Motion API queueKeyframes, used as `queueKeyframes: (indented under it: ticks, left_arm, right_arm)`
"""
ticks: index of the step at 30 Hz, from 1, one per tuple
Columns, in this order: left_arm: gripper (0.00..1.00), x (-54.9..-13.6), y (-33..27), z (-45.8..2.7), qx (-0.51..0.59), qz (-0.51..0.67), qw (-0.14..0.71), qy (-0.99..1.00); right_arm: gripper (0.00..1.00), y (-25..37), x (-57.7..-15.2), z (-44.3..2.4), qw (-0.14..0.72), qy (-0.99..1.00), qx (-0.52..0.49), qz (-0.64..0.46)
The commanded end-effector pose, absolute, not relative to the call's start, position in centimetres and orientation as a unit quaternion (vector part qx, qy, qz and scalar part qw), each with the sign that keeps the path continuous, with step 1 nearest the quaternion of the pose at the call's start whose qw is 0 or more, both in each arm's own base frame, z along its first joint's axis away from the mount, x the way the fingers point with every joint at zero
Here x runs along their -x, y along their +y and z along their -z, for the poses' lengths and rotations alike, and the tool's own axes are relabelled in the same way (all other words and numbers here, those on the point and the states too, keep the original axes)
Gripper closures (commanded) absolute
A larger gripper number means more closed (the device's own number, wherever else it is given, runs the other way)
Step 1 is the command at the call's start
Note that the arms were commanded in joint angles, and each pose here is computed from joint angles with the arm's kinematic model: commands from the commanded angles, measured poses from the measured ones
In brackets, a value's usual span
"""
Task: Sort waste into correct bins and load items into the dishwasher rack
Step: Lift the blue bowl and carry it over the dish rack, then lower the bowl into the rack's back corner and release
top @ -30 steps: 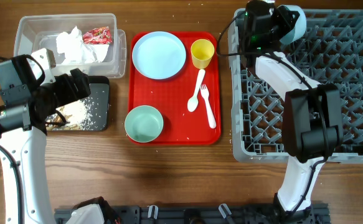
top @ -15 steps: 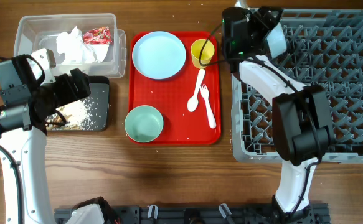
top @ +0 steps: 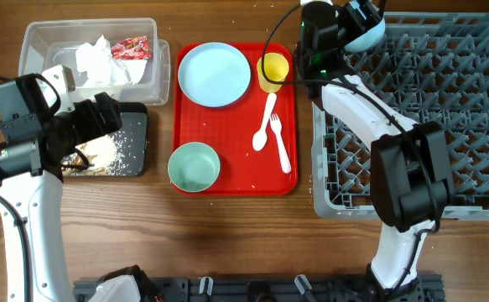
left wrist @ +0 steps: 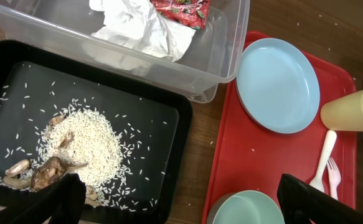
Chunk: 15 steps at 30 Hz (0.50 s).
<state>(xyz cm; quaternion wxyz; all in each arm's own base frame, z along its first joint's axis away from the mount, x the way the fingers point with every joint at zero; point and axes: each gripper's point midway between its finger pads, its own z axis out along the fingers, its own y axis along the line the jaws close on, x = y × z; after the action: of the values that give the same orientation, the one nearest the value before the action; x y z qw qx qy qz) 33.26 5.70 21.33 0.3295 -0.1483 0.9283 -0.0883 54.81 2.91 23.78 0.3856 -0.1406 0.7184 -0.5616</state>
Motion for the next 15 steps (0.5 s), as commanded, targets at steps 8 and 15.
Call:
queueKeyframes:
  ticks: [8,15]
  left_arm:
    - [0.00,-33.4,5.8,-21.8,0.139,0.087,0.336,0.927]
    - [0.00,-33.4,5.8,-21.8,0.139,0.087,0.336,0.927]
  right_arm:
    - [0.00,10.8,-52.1,-22.1,0.472,0.835,0.172,0.227]
    - [0.00,12.5,-46.3,-29.5,0.511,0.839,0.166,0.089]
